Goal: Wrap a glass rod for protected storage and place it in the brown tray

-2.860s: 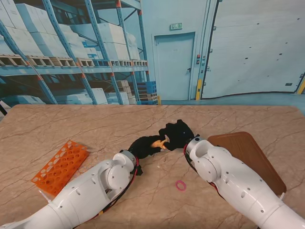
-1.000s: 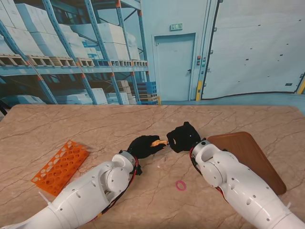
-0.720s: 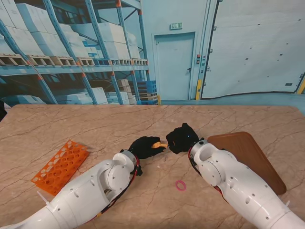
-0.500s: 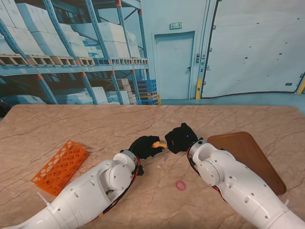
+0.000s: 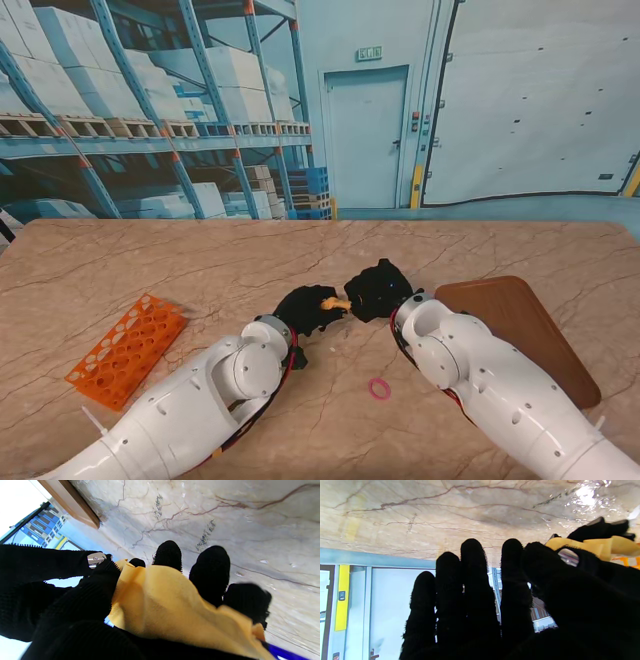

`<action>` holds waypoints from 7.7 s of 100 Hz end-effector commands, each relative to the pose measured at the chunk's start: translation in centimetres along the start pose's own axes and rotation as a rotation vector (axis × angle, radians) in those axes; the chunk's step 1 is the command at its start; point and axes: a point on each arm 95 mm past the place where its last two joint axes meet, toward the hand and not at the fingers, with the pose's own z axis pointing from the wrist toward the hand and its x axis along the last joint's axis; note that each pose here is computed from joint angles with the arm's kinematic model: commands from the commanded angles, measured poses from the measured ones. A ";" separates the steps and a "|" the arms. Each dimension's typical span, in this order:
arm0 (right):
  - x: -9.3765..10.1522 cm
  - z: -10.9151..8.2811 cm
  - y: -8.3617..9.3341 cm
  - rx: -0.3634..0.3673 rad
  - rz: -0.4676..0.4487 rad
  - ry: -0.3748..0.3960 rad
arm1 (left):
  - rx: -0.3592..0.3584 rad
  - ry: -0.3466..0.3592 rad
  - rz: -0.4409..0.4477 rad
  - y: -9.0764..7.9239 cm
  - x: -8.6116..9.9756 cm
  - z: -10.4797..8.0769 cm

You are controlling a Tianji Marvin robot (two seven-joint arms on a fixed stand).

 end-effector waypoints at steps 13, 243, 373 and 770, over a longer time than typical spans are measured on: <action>0.8 0.1 0.0 0.010 0.009 0.013 | 0.026 -0.017 -0.010 0.5 0.9 0.1; 3.6 -11.4 -6.6 0.079 -0.210 0.048 | 0.031 0.012 -0.022 -1.9 -0.5 -3.5; 3.9 -12.8 -6.2 0.088 -0.190 0.059 | -0.017 -0.014 -0.051 -1.5 -0.5 -2.9; 0.8 -5.1 0.5 -0.143 0.101 -0.099 | -0.054 0.175 0.060 -0.9 0.7 -3.2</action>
